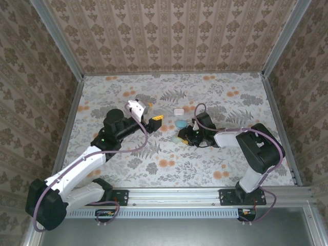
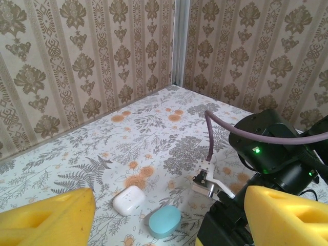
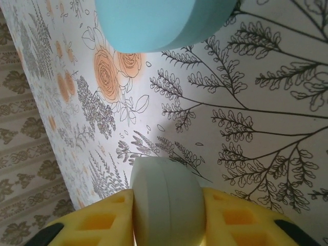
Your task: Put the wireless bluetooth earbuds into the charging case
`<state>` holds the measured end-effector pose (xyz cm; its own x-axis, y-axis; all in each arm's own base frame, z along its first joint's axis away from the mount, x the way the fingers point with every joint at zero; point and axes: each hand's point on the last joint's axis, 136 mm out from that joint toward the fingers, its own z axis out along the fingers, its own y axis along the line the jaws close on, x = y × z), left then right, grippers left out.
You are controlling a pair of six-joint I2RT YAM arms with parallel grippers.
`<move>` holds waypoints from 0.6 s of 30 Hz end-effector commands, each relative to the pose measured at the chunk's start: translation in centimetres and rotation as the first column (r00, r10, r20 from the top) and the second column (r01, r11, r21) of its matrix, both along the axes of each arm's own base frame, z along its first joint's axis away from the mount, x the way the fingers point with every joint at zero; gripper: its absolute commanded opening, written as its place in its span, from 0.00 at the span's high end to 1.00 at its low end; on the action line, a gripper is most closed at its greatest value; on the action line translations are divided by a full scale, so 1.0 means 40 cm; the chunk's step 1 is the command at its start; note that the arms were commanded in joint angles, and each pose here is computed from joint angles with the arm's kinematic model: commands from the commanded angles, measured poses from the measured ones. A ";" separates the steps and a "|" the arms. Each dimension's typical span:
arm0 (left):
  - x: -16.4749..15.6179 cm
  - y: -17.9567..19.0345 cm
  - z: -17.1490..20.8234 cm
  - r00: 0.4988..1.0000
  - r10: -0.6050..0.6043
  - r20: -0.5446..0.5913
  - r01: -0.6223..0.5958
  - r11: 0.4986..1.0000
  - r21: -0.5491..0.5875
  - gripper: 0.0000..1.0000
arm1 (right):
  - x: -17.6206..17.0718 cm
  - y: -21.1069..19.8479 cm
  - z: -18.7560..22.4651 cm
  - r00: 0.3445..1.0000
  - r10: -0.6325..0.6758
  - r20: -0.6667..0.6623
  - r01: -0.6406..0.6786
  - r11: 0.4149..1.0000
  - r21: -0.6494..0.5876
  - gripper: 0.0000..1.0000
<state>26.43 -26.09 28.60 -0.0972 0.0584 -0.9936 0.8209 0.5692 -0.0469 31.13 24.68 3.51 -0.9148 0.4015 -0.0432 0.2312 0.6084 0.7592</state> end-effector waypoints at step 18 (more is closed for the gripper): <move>0.111 0.112 -0.060 0.947 0.318 -0.038 -0.310 0.940 0.140 0.02 | 0.022 -0.372 0.301 0.896 -0.015 0.444 0.328 0.697 -0.638 0.33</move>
<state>28.66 -24.14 26.91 -0.1449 0.1077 -0.9836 0.7197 0.6936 -0.0301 31.27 15.22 12.68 -0.7828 0.3785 -0.4939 0.1451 0.8829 0.4466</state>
